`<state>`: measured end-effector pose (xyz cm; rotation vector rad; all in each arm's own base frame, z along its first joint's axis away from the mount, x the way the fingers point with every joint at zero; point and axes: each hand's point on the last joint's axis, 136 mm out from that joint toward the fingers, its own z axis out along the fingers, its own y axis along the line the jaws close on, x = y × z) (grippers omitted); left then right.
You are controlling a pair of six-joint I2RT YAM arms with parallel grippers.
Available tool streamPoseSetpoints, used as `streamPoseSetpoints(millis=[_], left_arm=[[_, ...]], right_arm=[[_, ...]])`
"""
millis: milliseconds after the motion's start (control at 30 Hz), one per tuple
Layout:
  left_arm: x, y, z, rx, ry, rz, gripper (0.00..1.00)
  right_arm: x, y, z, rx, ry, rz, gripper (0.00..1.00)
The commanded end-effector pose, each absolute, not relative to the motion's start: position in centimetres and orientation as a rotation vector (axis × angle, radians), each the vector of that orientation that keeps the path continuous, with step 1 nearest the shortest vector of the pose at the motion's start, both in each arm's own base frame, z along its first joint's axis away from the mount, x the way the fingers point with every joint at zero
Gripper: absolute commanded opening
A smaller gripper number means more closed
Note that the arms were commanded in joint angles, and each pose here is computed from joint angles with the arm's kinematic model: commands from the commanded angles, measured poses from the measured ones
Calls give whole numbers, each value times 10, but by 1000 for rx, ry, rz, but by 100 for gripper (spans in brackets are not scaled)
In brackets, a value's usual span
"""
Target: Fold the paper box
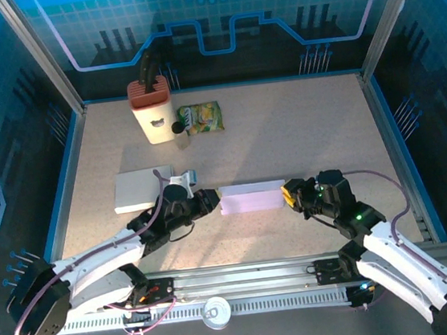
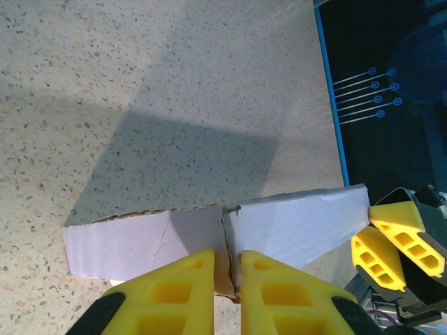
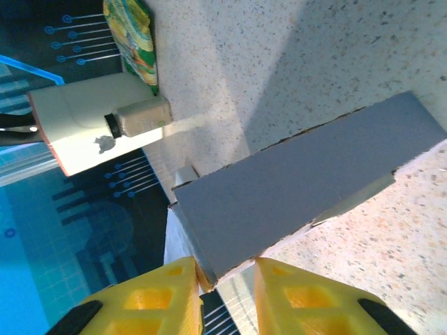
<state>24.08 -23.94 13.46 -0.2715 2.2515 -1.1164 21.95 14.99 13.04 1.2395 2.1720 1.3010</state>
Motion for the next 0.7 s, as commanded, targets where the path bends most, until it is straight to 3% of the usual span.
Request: streamPoseSetpoints(millis=[0, 400, 667], left_arm=[[212, -214, 77, -264, 2479, -919, 13], [215, -220, 96, -221, 2446, -925, 13], [210, -222, 108, -170, 2408, -893, 12]], right_arm=[[199, 121, 107, 1307, 2291, 1008, 30], [207, 155, 157, 1385, 2312, 1128, 66], [211, 175, 137, 1527, 2285, 1190, 73]])
